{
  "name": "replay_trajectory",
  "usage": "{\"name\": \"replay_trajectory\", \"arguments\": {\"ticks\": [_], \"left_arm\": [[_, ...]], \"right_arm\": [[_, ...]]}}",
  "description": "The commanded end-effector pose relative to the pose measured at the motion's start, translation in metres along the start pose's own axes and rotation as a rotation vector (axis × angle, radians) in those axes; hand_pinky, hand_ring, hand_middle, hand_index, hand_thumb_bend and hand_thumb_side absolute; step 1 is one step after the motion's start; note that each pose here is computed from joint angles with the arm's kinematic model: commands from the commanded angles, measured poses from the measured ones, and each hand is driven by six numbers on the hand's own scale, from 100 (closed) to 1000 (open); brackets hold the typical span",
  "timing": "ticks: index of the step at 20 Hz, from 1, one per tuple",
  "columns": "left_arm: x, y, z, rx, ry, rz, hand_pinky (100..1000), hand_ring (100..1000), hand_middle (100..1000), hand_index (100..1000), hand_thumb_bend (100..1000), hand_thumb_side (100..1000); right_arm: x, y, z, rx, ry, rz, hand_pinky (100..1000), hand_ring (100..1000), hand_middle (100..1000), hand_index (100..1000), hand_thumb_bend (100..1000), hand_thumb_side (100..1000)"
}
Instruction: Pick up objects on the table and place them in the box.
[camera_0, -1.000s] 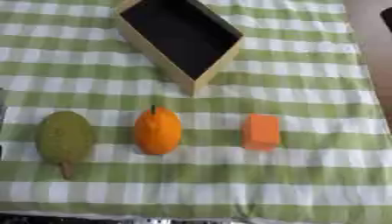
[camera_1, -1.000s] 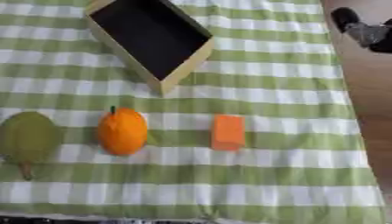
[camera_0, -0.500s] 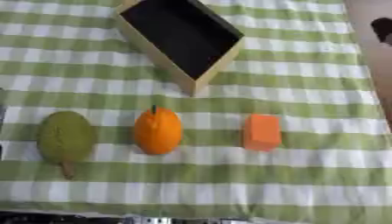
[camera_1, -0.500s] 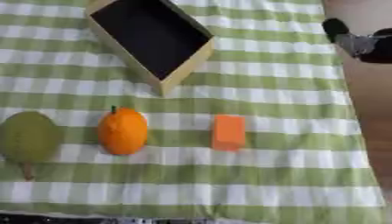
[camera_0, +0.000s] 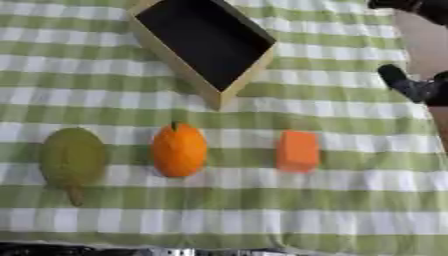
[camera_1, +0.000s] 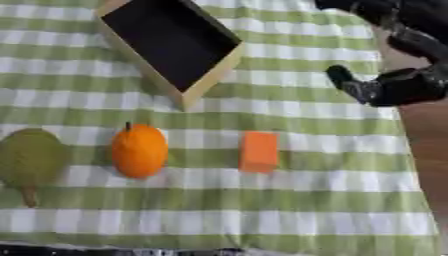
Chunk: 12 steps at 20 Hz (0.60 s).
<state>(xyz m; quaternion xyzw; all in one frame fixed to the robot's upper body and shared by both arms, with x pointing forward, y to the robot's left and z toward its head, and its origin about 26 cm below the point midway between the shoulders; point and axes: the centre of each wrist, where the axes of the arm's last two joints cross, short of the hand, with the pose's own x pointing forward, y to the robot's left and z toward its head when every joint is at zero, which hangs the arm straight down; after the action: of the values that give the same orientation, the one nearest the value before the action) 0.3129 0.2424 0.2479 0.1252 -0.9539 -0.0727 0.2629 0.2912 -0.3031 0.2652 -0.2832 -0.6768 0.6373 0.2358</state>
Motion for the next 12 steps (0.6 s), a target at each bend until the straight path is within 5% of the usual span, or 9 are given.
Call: {"name": "replay_trajectory", "arguments": {"ticks": [1,12], "left_arm": [[0.007,0.001,-0.005,-0.011,-0.032,0.003,793,765,692,875,435,610],[0.008,0.000,-0.005,-0.018,-0.032,0.009,794,766,693,875,436,611]], "right_arm": [[0.004,-0.003,-0.004,0.055,-0.010,-0.004,1000,992,894,1000,148,209],[0.017,0.019,-0.019,0.212,-0.021,-0.105,1000,995,893,1000,100,171]]}}
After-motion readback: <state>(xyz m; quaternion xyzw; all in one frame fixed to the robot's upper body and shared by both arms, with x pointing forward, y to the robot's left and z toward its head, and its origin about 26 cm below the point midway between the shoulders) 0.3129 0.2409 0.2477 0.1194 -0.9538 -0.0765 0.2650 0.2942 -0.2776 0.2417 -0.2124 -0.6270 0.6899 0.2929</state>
